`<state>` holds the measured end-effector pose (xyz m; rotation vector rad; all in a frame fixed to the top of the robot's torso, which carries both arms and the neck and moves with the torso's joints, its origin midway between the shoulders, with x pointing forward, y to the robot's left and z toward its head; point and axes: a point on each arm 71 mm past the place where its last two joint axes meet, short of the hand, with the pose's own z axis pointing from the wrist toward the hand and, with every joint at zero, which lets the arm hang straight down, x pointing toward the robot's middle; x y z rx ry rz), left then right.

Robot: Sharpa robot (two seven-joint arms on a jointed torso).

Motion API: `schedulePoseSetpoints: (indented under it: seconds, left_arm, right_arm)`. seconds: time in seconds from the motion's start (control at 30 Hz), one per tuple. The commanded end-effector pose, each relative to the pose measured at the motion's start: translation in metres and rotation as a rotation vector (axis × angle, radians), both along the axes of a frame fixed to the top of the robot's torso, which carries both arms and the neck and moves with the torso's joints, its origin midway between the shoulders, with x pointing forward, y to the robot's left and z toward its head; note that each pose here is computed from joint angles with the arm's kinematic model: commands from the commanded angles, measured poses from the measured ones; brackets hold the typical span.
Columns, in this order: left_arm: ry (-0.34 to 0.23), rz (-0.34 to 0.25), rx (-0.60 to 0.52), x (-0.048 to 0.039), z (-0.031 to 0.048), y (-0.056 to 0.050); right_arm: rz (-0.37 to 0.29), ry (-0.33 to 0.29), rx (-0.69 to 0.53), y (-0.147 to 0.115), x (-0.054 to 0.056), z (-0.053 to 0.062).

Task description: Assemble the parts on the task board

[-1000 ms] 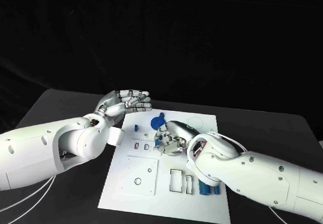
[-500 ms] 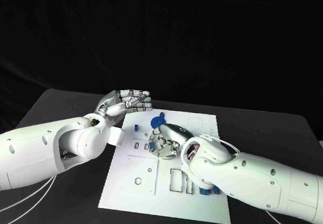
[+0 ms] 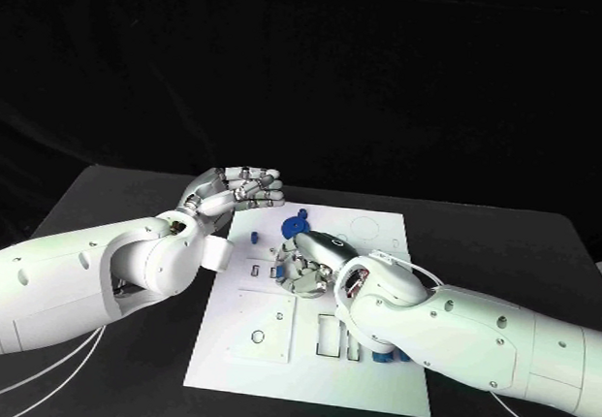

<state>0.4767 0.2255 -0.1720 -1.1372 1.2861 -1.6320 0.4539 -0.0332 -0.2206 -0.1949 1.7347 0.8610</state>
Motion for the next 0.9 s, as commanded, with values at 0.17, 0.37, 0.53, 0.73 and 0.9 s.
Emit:
schedulePoseSetpoints:
  seconds: [0.17,0.37,0.53,0.73,0.9]
  left_arm:
    - [-0.004,-0.017,-0.011,-0.0004,0.0012,-0.0018]
    - [-0.003,-0.018,-0.011,-0.0004,0.0011,-0.0016]
    - [-0.002,-0.017,-0.01,-0.0004,0.0011,-0.0014]
    - [-0.002,-0.018,-0.01,-0.0004,0.001,-0.0014]
    - [-0.002,-0.018,-0.01,-0.0004,0.001,-0.0013]
  right_arm:
    - [0.004,-0.013,-0.021,-0.0026,0.0012,-0.0046]
    - [0.008,-0.013,-0.023,-0.0026,0.0015,-0.0053]
    - [0.009,-0.011,-0.027,-0.0027,0.002,-0.006]
    - [0.011,-0.009,-0.029,-0.0025,0.0021,-0.0067]
    - [0.011,-0.01,-0.028,-0.0022,0.0021,-0.0071]
